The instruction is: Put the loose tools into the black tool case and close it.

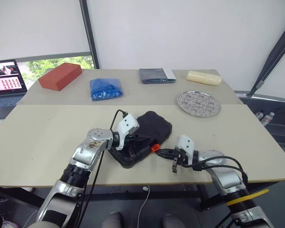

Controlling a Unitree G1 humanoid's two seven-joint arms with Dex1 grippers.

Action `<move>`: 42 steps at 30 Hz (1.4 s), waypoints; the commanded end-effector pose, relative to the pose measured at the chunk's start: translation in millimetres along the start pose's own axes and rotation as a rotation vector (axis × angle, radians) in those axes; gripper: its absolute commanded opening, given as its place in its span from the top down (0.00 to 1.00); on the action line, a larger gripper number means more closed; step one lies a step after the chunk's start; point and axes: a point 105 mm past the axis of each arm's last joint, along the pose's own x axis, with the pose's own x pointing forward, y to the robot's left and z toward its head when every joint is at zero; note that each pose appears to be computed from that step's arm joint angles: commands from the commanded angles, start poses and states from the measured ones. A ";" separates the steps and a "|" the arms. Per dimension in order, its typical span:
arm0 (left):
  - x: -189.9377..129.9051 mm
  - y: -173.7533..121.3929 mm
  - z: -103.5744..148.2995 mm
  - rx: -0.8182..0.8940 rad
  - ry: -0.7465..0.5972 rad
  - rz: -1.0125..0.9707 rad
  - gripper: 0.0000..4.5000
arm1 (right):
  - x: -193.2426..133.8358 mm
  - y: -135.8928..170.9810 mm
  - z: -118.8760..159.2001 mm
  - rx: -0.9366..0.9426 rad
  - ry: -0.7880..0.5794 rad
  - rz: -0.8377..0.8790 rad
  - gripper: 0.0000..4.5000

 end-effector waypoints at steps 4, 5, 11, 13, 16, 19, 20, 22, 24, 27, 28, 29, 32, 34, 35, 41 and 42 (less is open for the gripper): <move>7.6 -17.5 -58.4 -0.167 0.171 -0.060 0.99 | 2.6 -16.6 39.3 -0.111 -0.140 -0.048 1.00; 7.2 -16.6 -58.0 -0.168 0.168 -0.058 0.99 | 2.5 -17.0 37.6 -0.109 -0.136 -0.049 1.00; 3.4 -11.4 -57.2 -0.172 0.158 -0.047 0.99 | 2.1 -20.8 37.1 -0.103 -0.149 -0.065 1.00; 2.2 -10.5 -56.6 -0.173 0.153 -0.046 0.99 | 2.9 -19.0 36.9 -0.102 -0.151 -0.053 1.00; -1.6 -3.8 -35.0 -0.175 0.017 -0.027 0.99 | -5.7 -11.5 37.7 -0.100 -0.157 -0.007 1.00; -14.2 2.8 3.0 -0.111 -0.219 -0.014 0.99 | -20.6 -12.9 38.8 -0.088 -0.158 -0.009 1.00; -27.8 5.2 20.9 -0.029 -0.328 0.000 0.99 | -30.5 -15.1 39.6 -0.080 -0.159 -0.014 1.00; -61.1 8.5 43.3 0.058 -0.474 0.028 0.84 | -50.5 -16.4 37.0 -0.103 -0.132 -0.005 0.83; -88.7 11.3 48.2 0.130 -0.495 0.067 0.69 | -67.3 -17.3 30.8 -0.133 -0.089 0.005 0.68; -119.3 17.9 45.3 0.182 -0.471 0.164 0.46 | -86.0 -20.6 21.4 -0.161 -0.041 -0.002 0.46; -126.8 18.8 41.5 0.180 -0.448 0.183 0.37 | -90.3 -22.2 19.6 -0.168 -0.033 -0.007 0.36; -136.2 19.8 34.7 0.192 -0.410 0.215 0.29 | -95.5 -24.9 18.0 -0.173 -0.026 -0.017 0.29; -166.3 20.6 -8.1 0.161 -0.200 0.333 0.03 | -110.0 -32.9 13.8 -0.221 0.008 -0.033 0.05; -187.9 13.6 -38.0 0.163 -0.056 0.406 0.00 | -115.7 -38.1 14.1 -0.242 0.017 -0.047 0.01; -196.9 6.1 -50.0 0.178 0.004 0.411 0.00 | -117.6 -40.1 14.6 -0.250 0.021 -0.050 0.01; -227.0 -16.8 -79.2 0.122 0.087 0.476 0.00 | -120.7 -47.9 18.0 -0.284 0.032 -0.046 0.01; -227.3 -17.3 -80.3 0.121 0.090 0.492 0.00 | -120.9 -49.0 18.2 -0.286 0.033 -0.049 0.01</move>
